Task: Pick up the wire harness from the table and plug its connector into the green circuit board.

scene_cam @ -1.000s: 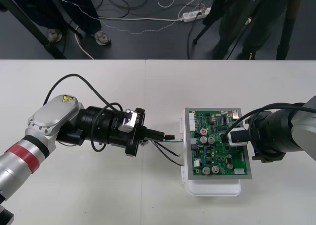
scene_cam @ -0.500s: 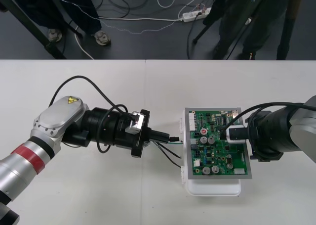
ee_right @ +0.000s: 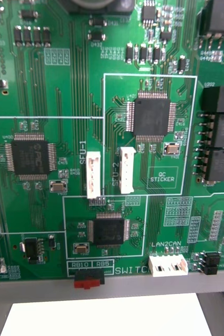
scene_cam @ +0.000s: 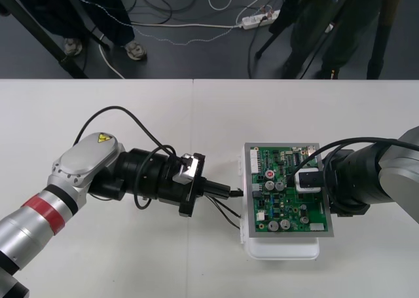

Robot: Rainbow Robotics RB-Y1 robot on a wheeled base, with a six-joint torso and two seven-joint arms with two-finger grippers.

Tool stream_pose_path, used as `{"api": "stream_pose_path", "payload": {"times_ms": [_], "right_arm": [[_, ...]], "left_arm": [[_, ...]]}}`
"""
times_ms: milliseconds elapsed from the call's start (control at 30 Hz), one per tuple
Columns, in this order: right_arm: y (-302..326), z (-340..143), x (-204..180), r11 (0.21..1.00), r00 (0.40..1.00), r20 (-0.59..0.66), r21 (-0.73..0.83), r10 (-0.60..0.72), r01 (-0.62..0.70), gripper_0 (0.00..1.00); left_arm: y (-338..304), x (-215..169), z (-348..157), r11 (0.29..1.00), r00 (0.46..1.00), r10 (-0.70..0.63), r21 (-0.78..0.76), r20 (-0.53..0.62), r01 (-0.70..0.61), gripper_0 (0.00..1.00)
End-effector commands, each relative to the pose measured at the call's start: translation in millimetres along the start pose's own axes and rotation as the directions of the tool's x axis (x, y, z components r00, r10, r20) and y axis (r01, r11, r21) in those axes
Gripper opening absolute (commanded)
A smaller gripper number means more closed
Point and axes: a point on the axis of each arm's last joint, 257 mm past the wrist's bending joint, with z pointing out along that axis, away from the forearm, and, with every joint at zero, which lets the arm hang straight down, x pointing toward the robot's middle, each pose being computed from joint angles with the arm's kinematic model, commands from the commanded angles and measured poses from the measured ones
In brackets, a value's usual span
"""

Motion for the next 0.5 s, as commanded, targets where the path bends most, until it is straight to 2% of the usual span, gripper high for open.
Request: {"api": "stream_pose_path", "payload": {"times_ms": [33,500], "right_arm": [[-4.8,-2.6,-20.6,1.0,0.999,0.047,0.013,-0.016,0.015,1.0],[-4.6,-2.7,-20.8,1.0,0.998,0.049,0.012,-0.025,0.024,1.0]], "left_arm": [[-4.5,-6.4,23.6,0.997,0.996,-0.078,-0.003,0.033,0.078,0.0],[1.7,-8.0,31.2,0.996,0.996,-0.083,-0.025,0.04,0.084,0.0]]}}
